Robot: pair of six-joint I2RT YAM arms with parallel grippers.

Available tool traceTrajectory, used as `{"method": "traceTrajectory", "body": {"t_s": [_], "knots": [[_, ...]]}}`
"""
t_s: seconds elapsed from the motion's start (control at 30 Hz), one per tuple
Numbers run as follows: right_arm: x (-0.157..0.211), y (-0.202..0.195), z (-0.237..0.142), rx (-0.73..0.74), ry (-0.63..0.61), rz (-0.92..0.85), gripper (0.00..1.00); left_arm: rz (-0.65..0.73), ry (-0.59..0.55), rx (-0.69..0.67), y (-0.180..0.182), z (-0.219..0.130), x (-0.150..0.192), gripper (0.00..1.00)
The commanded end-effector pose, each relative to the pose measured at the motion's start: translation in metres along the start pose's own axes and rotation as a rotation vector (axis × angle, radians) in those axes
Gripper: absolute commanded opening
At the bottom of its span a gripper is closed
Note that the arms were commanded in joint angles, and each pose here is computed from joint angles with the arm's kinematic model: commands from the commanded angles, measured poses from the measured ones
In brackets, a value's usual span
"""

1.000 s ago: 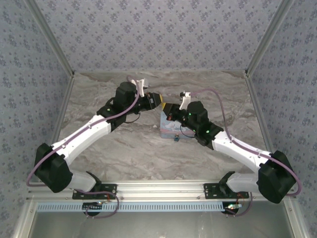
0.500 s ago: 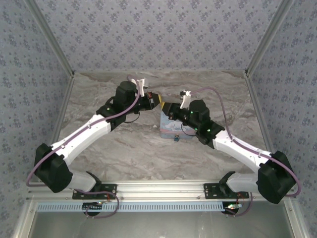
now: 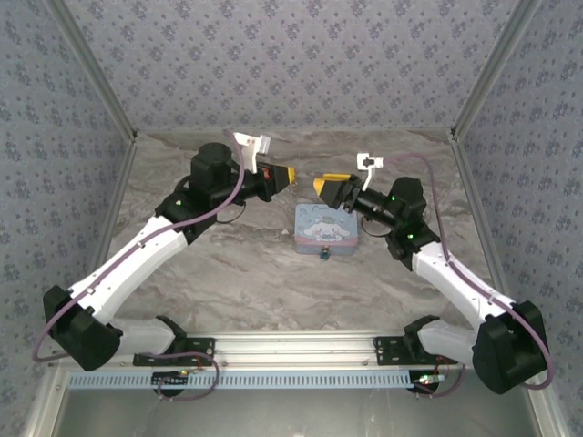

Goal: Unlock the padlock with the key

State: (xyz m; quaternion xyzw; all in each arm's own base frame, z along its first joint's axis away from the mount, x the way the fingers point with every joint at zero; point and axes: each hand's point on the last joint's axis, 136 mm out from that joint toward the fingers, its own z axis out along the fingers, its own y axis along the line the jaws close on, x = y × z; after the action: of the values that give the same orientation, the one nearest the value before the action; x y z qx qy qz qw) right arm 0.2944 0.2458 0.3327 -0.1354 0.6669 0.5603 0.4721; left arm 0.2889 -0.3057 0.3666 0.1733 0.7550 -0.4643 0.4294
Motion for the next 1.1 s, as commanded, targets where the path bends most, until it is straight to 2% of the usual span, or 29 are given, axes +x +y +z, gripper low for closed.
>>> {"method": "traceTrajectory", "body": {"t_s": [0.0, 0.27, 0.83, 1.07], "knots": [[-0.003, 0.038, 0.007, -0.18, 0.053, -0.048, 0.67, 0.076, -0.047, 0.133, -0.035, -0.011, -0.019, 0.0], [0.001, 0.053, 0.02, -0.243, 0.083, -0.068, 0.56, 0.065, -0.047, 0.15, -0.038, -0.01, -0.02, 0.0], [-0.005, 0.055, 0.029, -0.231, 0.065, -0.064, 0.28, 0.055, -0.029, 0.145, -0.034, -0.007, -0.013, 0.0], [-0.004, 0.056, 0.03, -0.23, 0.067, -0.061, 0.23, 0.05, -0.021, 0.144, -0.032, -0.005, -0.011, 0.0]]}}
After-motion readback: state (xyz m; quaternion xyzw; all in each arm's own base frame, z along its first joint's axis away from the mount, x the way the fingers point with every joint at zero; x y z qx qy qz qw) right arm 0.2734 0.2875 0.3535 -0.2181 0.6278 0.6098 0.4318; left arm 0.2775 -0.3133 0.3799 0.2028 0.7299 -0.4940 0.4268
